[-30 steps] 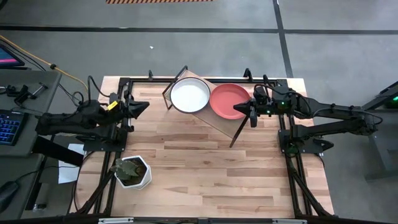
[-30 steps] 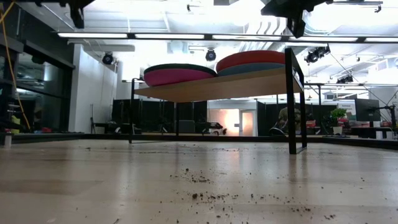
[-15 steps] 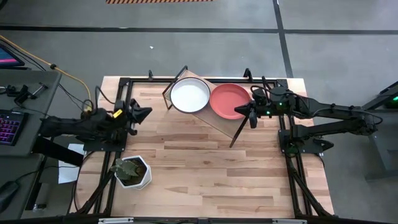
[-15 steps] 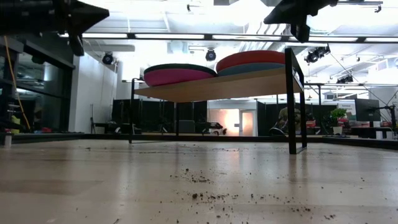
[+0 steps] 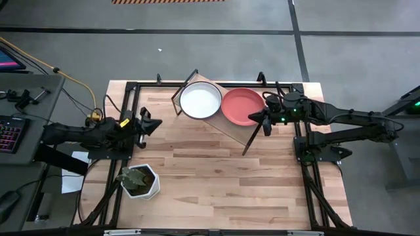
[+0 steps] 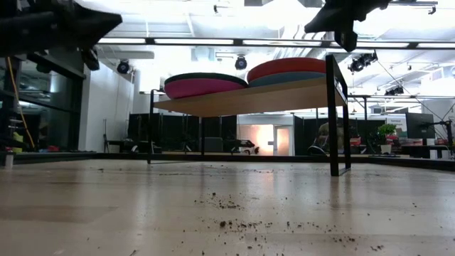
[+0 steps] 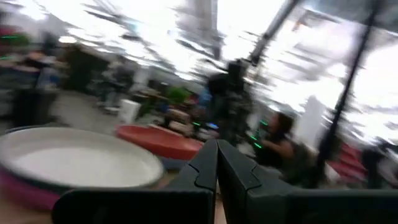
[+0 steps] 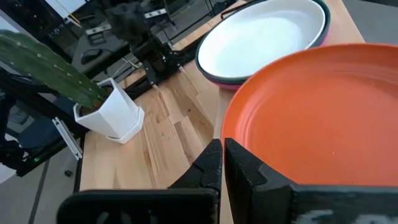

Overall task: Place and stack plates onto a shelf
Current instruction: Return to Home Position

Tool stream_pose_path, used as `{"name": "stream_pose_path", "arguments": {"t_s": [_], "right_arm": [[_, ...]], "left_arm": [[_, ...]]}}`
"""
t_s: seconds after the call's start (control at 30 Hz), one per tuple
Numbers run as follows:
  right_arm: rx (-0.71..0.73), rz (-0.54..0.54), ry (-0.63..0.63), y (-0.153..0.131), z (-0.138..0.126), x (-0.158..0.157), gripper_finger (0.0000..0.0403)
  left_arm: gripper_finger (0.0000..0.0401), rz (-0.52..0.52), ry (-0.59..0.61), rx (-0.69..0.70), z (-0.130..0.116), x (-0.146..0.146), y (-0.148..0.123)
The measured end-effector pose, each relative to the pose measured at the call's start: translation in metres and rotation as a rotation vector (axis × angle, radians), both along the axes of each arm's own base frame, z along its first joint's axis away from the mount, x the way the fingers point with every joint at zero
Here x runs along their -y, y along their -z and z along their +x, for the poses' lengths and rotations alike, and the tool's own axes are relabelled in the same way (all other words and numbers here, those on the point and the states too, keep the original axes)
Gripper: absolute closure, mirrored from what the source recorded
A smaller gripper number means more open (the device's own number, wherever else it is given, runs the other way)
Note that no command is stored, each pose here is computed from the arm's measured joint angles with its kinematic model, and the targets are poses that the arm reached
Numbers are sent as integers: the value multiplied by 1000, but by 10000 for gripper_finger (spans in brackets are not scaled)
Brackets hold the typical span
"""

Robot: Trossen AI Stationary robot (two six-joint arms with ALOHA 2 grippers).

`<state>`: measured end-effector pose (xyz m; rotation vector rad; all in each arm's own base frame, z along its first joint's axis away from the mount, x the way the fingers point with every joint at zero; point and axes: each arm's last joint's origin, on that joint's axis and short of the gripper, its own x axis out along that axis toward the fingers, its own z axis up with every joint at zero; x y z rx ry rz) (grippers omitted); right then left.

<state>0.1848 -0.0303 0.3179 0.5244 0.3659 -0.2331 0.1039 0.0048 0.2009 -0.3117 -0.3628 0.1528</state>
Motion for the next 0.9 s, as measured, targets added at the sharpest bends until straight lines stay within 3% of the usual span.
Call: {"name": "stream_pose_path", "arguments": {"t_s": [0.2, 0.67, 0.9], "right_arm": [[-11, 0, -1, 1, 0, 0, 402], [-9, 7, 2, 1, 0, 0, 402], [-10, 7, 2, 1, 0, 0, 402]], "left_arm": [[401, 147, 129, -126, 4, 5, 10], [401, 130, 170, -381, 6, 5, 35], [401, 115, 176, -436, 6, 5, 40]]}}
